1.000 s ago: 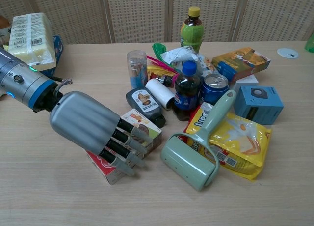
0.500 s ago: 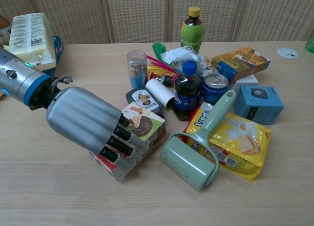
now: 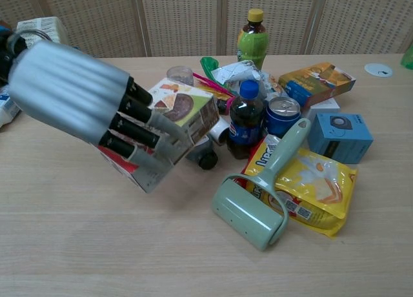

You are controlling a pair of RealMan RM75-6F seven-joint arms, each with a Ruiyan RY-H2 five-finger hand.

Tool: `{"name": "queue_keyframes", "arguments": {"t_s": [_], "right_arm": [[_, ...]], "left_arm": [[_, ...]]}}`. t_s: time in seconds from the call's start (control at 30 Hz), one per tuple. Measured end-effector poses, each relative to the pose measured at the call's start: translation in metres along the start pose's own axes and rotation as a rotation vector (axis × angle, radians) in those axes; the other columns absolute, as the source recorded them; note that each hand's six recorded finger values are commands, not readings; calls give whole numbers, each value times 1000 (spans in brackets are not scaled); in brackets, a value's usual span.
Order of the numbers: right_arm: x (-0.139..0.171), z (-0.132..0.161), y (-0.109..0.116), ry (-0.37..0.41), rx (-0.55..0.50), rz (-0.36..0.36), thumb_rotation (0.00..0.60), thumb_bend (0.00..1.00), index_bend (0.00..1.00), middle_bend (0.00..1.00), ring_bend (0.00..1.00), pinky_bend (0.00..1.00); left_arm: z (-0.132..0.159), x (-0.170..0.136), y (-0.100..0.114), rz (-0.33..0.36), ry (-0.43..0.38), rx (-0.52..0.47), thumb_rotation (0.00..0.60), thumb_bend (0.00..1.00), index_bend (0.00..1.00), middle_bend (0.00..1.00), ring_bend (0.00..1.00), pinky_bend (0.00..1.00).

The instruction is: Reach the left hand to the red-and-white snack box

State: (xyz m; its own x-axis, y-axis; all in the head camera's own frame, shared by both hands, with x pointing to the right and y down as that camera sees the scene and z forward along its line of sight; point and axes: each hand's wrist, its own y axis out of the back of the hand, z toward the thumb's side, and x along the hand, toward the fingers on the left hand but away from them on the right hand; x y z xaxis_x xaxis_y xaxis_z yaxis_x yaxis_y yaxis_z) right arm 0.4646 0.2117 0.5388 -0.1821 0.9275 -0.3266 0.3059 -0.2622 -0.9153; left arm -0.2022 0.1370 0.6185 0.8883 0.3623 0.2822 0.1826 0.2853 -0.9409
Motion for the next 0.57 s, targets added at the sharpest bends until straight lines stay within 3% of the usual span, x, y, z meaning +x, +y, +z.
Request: {"name": "queue_keyframes", "arguments": {"t_s": [0.3,0.57], "right_arm": [[5,5,8,29,-39,-4,600,0,0,0,0,0],[8,8,13,48,-63,-11,600,0,0,0,0,0]], "left_arm": [[-29,-46,45,-80,122,124,600,0,466,648,702,628],[-44,-57,69,-135,194,196,600,0,457,625,684,624]]}}
